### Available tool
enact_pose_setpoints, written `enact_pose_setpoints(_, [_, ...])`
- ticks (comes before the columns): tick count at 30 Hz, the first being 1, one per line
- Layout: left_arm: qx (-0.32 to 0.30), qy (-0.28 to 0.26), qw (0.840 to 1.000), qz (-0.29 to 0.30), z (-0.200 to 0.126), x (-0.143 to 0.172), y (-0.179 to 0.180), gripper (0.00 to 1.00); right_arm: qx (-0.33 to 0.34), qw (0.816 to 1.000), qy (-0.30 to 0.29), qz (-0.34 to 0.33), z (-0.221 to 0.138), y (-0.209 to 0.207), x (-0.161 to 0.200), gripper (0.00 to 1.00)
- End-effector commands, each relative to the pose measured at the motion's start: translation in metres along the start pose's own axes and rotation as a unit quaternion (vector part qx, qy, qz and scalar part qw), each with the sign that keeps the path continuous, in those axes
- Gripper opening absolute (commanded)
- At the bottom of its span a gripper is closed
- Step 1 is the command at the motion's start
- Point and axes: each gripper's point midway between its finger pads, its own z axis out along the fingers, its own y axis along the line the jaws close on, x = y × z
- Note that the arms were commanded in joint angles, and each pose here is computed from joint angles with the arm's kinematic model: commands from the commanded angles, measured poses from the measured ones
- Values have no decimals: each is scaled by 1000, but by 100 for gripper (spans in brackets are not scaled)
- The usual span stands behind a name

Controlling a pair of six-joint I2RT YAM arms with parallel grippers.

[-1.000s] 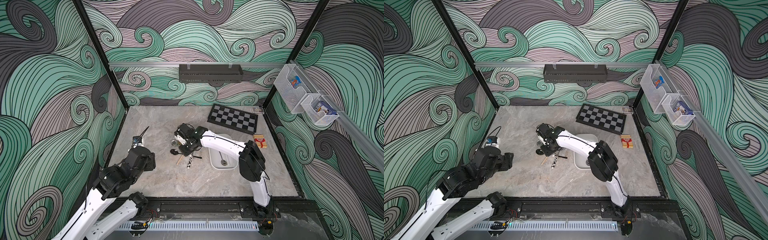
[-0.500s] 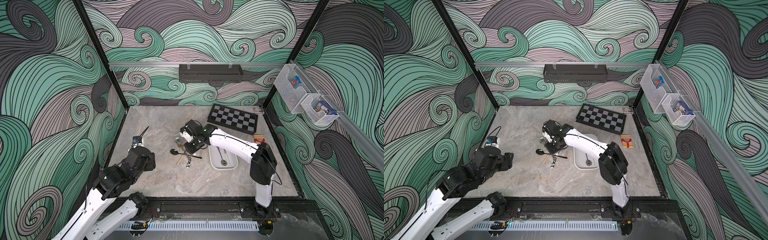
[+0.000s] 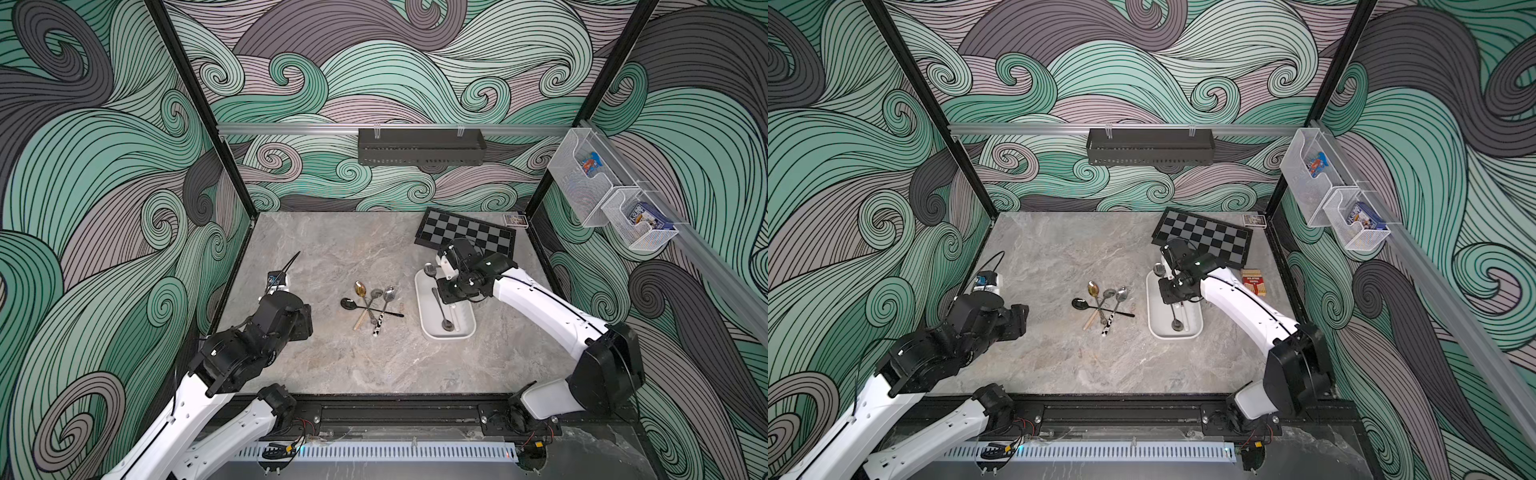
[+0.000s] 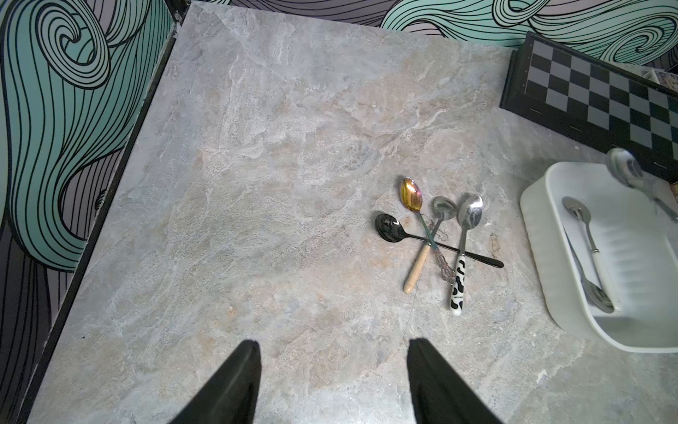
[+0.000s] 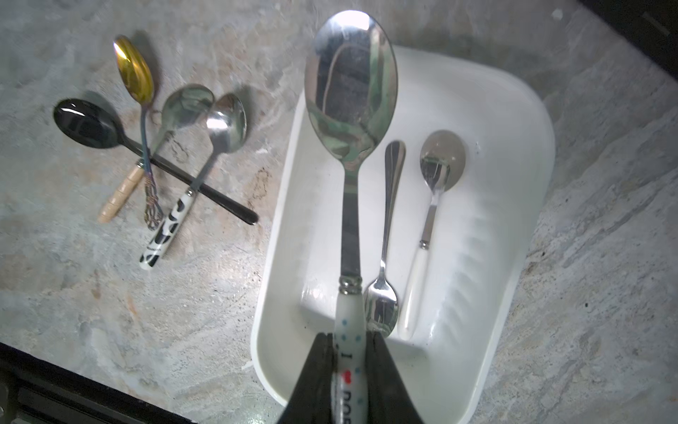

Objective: Put the spoon into the storage box
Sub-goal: Place the spoon in the storage box.

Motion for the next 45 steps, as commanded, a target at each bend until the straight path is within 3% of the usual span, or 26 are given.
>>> enact_pose_setpoints(1, [-4,0,1000,6,2,1,1,67,6,1000,12,9,11,-2,10,16])
enact_pose_setpoints(6, [-4,1,1000,7,2,1,1,67,17,999,21,18,32,-9,19,17])
enact_pose_setpoints(18, [-10,10,1000,10,6,2,0,67,41,998,27,41,79,-17,1,18])
enact_pose_setpoints(24, [-10,12,1000,11,7,3,0,67,25,998,40,50,96,-13,5,21])
enact_pose_setpoints(27, [-10,15,1000,13,8,3,-1,67,25,998,43,47,98,-13,6,25])
enact_pose_setpoints(32, [-2,30,999,25,14,7,-8,67,15,999,25,46,85,-11,3,46])
enact_pose_setpoints(37, [56,85,994,46,30,15,-45,60,11,999,-33,41,50,-14,-5,53])
enact_pose_setpoints(40, [131,132,982,38,48,23,-93,56,14,997,-67,46,30,-18,-5,55])
enact_pose_setpoints(45, [148,192,966,88,89,42,-159,52,17,992,-112,56,2,-28,1,56])
